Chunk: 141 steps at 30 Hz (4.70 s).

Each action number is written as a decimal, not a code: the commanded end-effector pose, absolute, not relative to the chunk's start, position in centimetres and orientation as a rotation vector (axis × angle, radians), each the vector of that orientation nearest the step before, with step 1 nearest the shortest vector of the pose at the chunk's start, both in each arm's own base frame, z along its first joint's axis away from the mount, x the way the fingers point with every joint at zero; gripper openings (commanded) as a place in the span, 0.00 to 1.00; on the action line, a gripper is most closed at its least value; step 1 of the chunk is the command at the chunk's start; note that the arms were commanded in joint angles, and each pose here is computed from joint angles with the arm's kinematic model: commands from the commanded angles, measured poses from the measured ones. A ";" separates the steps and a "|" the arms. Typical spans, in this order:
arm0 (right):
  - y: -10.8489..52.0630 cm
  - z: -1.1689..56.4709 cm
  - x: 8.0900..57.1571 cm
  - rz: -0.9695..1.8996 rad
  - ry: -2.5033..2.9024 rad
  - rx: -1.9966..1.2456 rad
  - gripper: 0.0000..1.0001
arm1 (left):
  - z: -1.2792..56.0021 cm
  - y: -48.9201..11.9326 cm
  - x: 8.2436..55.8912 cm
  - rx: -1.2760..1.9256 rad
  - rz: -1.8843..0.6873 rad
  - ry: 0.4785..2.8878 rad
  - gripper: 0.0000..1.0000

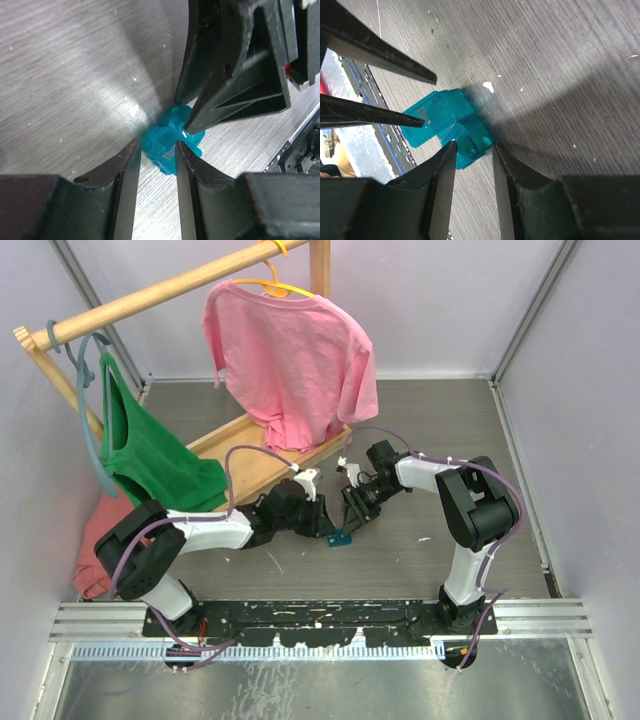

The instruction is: Sort the pills into containers

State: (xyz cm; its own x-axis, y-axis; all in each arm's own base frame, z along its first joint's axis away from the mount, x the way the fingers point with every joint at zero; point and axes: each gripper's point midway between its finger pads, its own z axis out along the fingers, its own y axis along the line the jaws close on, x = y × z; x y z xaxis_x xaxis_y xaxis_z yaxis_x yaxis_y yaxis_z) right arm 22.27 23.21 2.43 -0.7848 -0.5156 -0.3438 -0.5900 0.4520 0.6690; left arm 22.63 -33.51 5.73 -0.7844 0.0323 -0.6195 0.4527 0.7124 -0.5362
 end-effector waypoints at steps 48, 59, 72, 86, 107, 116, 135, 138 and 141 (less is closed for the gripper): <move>23.3 2.0 23.4 1.158 2.585 -1.046 0.39 | 8.4 -35.7 20.9 0.508 -0.751 2.419 0.00; 23.3 2.0 23.3 1.155 2.590 -1.046 0.39 | 12.0 -36.0 21.0 0.495 -0.817 2.328 0.00; 23.1 1.8 23.4 1.142 2.596 -1.046 0.38 | -1.0 -32.7 17.9 0.367 -0.619 2.689 0.00; 23.2 2.0 23.4 1.150 2.590 -1.047 0.39 | 11.8 -35.2 20.3 0.432 -0.793 2.375 0.00; 23.1 1.8 23.4 1.139 2.599 -1.048 0.39 | 2.3 -33.1 18.2 0.500 -0.390 2.645 0.00; 23.2 2.2 23.4 1.158 2.585 -1.052 0.40 | 12.6 -34.1 18.4 0.511 -0.601 2.382 0.04; 20.5 13.0 25.6 1.082 2.104 -1.178 0.64 | 23.7 -31.4 15.6 0.369 -1.156 1.800 0.94; 18.1 17.5 26.2 0.955 1.908 -1.179 0.68 | 27.8 -30.1 15.2 0.325 -1.213 1.694 0.98; 15.9 22.3 26.7 0.712 1.737 -1.183 0.79 | 33.0 -28.4 14.7 0.279 -1.251 1.604 0.98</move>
State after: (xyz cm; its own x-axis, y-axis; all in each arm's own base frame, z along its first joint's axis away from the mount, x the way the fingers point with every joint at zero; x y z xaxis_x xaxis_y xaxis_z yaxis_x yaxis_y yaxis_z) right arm 26.61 17.96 16.05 -0.4455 -0.4173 -0.7921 -0.8760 0.3859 0.2893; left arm 14.88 -29.63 24.18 -0.5317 -0.2163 -0.8188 0.6436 0.5253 -0.5567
